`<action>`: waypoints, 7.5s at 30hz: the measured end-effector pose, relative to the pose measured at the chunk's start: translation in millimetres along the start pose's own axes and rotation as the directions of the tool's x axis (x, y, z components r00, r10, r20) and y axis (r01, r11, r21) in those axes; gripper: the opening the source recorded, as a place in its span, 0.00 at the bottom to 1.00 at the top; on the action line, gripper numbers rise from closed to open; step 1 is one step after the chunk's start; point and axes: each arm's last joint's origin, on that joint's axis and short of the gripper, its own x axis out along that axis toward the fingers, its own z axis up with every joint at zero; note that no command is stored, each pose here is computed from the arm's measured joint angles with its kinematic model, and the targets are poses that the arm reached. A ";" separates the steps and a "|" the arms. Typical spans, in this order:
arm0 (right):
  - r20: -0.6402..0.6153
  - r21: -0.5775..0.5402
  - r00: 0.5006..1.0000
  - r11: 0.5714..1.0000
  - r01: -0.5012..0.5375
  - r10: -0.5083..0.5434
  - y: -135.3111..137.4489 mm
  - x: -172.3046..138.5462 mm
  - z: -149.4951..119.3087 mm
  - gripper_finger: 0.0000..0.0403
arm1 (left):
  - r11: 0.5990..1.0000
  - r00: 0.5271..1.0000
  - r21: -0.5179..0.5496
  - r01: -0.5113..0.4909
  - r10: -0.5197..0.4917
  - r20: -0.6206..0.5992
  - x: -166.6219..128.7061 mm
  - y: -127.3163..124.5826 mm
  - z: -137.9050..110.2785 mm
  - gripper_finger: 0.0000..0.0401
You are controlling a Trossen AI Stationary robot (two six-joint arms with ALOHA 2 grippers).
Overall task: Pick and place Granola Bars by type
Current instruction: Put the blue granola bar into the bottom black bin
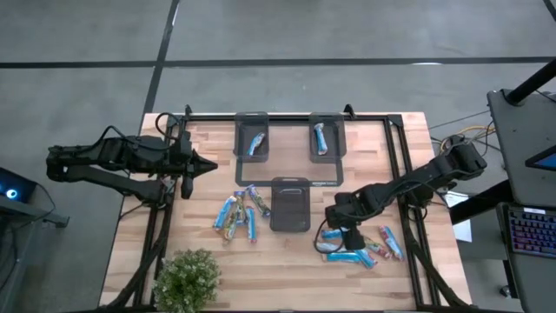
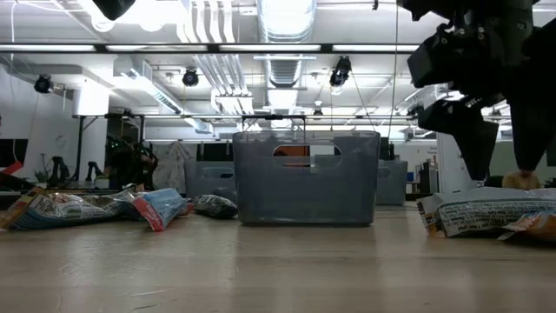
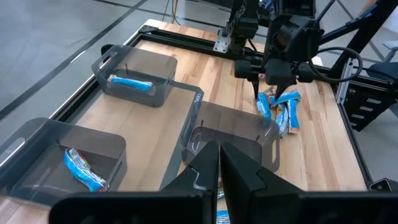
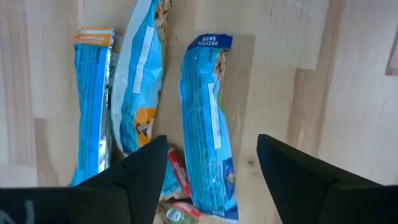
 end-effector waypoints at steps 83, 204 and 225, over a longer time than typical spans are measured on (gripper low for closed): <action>0.026 0.040 1.000 0.999 -0.001 0.000 -13.3 44.8 -36.8 0.53 | 0.998 0.998 -0.002 -0.058 0.058 0.016 -0.1 1.7 0.5 0.00; 0.031 0.006 0.999 0.999 -0.044 0.044 -4.0 44.6 -35.9 0.24 | 0.998 0.998 0.000 -0.058 0.058 0.016 0.1 1.6 0.6 0.00; 0.048 0.003 0.997 0.999 -0.054 0.054 -2.0 42.5 -31.4 0.16 | 0.998 0.998 -0.003 -0.056 0.056 0.024 0.0 1.4 1.4 0.00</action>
